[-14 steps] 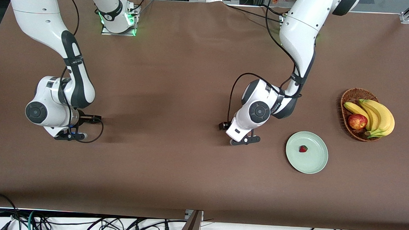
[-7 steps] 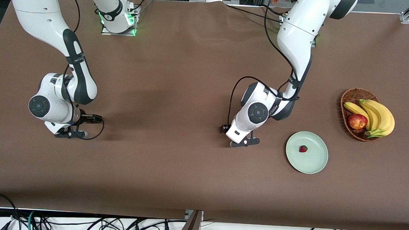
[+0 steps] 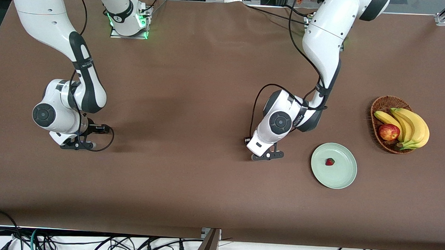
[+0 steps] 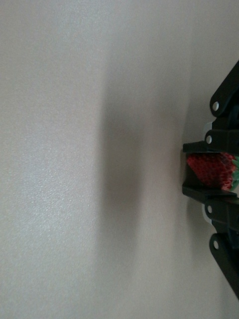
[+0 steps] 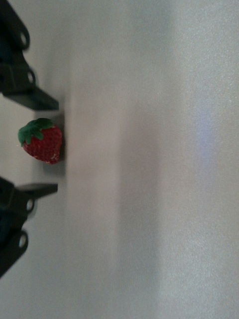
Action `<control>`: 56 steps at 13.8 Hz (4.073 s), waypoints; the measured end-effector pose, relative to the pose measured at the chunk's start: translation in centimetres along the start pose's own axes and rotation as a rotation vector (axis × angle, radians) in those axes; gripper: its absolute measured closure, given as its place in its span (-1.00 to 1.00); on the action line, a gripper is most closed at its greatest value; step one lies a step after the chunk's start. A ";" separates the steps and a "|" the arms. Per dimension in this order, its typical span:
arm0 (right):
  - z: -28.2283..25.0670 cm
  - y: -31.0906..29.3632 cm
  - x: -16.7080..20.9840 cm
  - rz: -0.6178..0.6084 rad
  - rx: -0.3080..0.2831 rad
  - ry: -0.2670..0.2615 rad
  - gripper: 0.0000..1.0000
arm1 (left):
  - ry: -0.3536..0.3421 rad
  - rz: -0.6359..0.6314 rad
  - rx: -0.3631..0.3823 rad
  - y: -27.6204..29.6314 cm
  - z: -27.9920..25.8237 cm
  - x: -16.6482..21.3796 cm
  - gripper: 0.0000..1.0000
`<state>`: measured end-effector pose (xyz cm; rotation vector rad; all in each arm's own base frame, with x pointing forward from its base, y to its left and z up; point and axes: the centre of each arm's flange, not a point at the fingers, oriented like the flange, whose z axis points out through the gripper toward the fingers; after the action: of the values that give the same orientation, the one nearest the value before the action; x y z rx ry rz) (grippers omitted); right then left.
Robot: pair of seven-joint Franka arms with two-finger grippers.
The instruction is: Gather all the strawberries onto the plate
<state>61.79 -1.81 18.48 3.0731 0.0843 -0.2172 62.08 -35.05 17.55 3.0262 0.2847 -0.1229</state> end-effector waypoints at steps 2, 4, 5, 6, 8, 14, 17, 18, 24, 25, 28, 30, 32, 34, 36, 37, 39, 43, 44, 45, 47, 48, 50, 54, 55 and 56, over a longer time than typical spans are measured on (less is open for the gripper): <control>0.0 0.0 0.0 0.000 0.000 0.000 0.02 | 0.011 -0.007 0.005 -2.0 -0.9 1.7 0.38; -0.1 0.0 0.0 0.000 0.000 0.003 0.30 | 0.015 0.030 0.004 -6.5 -2.8 5.0 0.38; -0.2 0.0 0.0 -0.001 0.000 0.005 0.30 | 0.018 0.056 -0.001 -9.5 -4.0 6.9 0.38; -0.3 -0.2 0.1 -0.003 -0.001 0.012 0.31 | 0.012 0.084 -0.003 -12.5 -5.3 8.4 0.38; -1.5 -1.5 0.9 -0.019 0.001 0.045 0.31 | -0.005 0.155 -0.007 -17.6 -7.8 10.5 0.38; -9.0 -16.7 3.8 0.077 0.132 0.180 0.31 | -0.021 0.286 -0.008 -27.6 -8.3 13.3 0.38; -9.3 -29.6 1.8 0.253 0.224 0.169 0.31 | -0.029 0.301 -0.012 -26.5 -7.5 13.0 -0.11; -9.2 -34.6 0.8 0.304 0.252 0.177 0.31 | -0.026 0.302 -0.013 -26.3 -7.7 13.0 -0.29; -6.5 -51.9 -3.9 0.420 0.412 0.241 0.31 | 0.016 0.280 -0.023 -24.4 -10.0 13.7 -1.00; -5.7 -52.8 -4.3 0.415 0.430 0.253 0.31 | 0.021 0.283 -0.025 -23.9 -10.4 13.7 -1.00; -3.2 -55.6 -6.0 0.398 0.472 0.275 0.30 | 0.023 0.274 -0.030 -22.4 -10.7 13.3 -1.00; -2.5 -56.5 -6.5 0.388 0.482 0.281 -0.04 | 0.002 0.239 -0.034 -22.1 -10.6 13.0 -1.00; -3.7 -56.6 -5.7 0.385 0.495 0.302 -0.45 | -0.008 0.215 -0.036 -21.8 -10.8 12.8 -1.00; -5.7 -55.0 -3.6 0.355 0.457 0.320 -0.87 | -0.012 0.188 -0.041 -20.6 -10.9 12.4 -1.00; -8.2 -51.1 -0.5 0.259 0.377 0.321 -1.00 | -0.025 0.149 -0.064 -17.6 -10.6 11.2 -1.00; -9.6 -48.3 1.2 0.204 0.341 0.320 -1.00 | -0.036 0.118 -0.075 -15.4 -10.4 10.3 -1.00; -12.6 -41.4 4.1 0.090 0.257 0.281 -1.00 | -0.058 0.066 -0.077 -10.0 -9.7 7.6 -1.00; -19.2 -27.1 6.3 -0.049 0.157 0.156 -1.00 | -0.102 -0.062 -0.034 0.1 -7.3 0.4 -1.00; -20.8 -23.3 6.2 -0.061 0.138 0.123 -1.00 | -0.104 -0.083 -0.027 1.6 -6.7 -1.0 -1.00; -22.3 -19.6 6.0 -0.070 0.124 0.094 -1.00 | -0.098 -0.100 -0.028 2.9 -6.0 -2.0 -1.00; -25.5 -13.9 4.8 -0.070 0.099 0.058 -1.00 | -0.087 -0.131 -0.027 4.9 -3.4 -3.9 -1.00; -27.4 -12.4 4.0 -0.064 0.073 0.055 -1.00 | -0.079 -0.139 -0.027 5.7 -1.8 -4.9 -1.00; -31.9 -10.8 1.9 -0.058 0.030 0.087 -1.00 | -0.067 -0.147 -0.025 6.7 0.3 -6.6 -1.00; -39.2 -6.0 -3.7 0.004 0.030 0.091 -1.00 | -0.048 -0.171 -0.022 4.9 -0.1 -4.8 -0.74; -39.7 -4.5 -4.7 0.026 0.031 0.082 -1.00 | -0.047 -0.175 -0.021 4.7 -0.1 -4.5 -0.49; -40.2 -2.8 -5.5 0.051 0.034 0.078 -1.00 | -0.046 -0.176 -0.021 4.6 -0.1 -4.5 -0.28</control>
<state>61.72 3.28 58.79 3.1133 0.0050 -0.0975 58.59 -40.33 18.49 2.9685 0.5445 -0.2010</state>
